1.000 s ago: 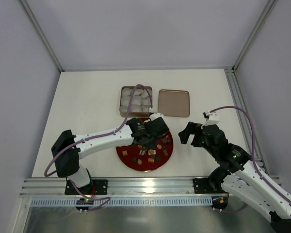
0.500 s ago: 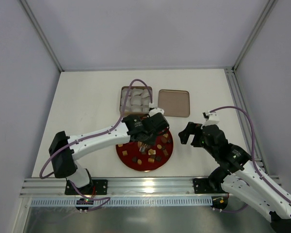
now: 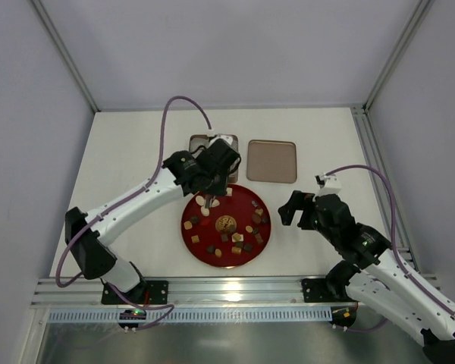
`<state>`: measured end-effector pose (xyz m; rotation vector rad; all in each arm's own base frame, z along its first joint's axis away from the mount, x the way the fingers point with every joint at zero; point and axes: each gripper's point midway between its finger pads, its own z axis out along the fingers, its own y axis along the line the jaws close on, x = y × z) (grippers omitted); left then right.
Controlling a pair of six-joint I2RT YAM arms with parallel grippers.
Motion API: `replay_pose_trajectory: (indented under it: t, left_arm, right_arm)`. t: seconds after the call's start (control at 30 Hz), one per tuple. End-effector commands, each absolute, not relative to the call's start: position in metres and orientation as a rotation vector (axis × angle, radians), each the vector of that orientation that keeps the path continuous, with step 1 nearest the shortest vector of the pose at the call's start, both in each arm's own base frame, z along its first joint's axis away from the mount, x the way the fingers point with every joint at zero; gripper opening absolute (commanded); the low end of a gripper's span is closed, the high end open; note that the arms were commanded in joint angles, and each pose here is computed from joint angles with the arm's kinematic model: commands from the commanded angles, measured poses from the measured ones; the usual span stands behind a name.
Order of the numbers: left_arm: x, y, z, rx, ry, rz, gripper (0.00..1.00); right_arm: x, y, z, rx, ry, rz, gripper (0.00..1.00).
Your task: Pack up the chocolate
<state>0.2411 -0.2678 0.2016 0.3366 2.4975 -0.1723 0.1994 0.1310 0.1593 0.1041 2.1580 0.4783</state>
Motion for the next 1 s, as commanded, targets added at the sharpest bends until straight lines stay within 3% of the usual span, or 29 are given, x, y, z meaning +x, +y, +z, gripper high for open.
replay_pose_trajectory:
  t: [0.0,0.27,0.47,0.97]
  left_arm:
    - [0.275,-0.246,0.239,0.258,2.415,-0.201,0.25]
    - [0.364,-0.192,0.227,0.067,2.403,-0.056,0.24]
    - [0.408,-0.185,0.206,0.027,2.414,-0.009,0.22]
    - [0.428,-0.184,0.18,0.003,2.473,0.027,0.22]
  right_arm:
    - [0.206,0.139,0.168,0.093,2.142,0.5,1.0]
    - [0.208,0.148,0.172,0.049,2.168,0.51,1.0]
    - [0.206,0.152,0.168,0.036,2.19,0.53,1.0]
    - [0.205,0.155,0.162,0.04,2.212,0.537,1.0]
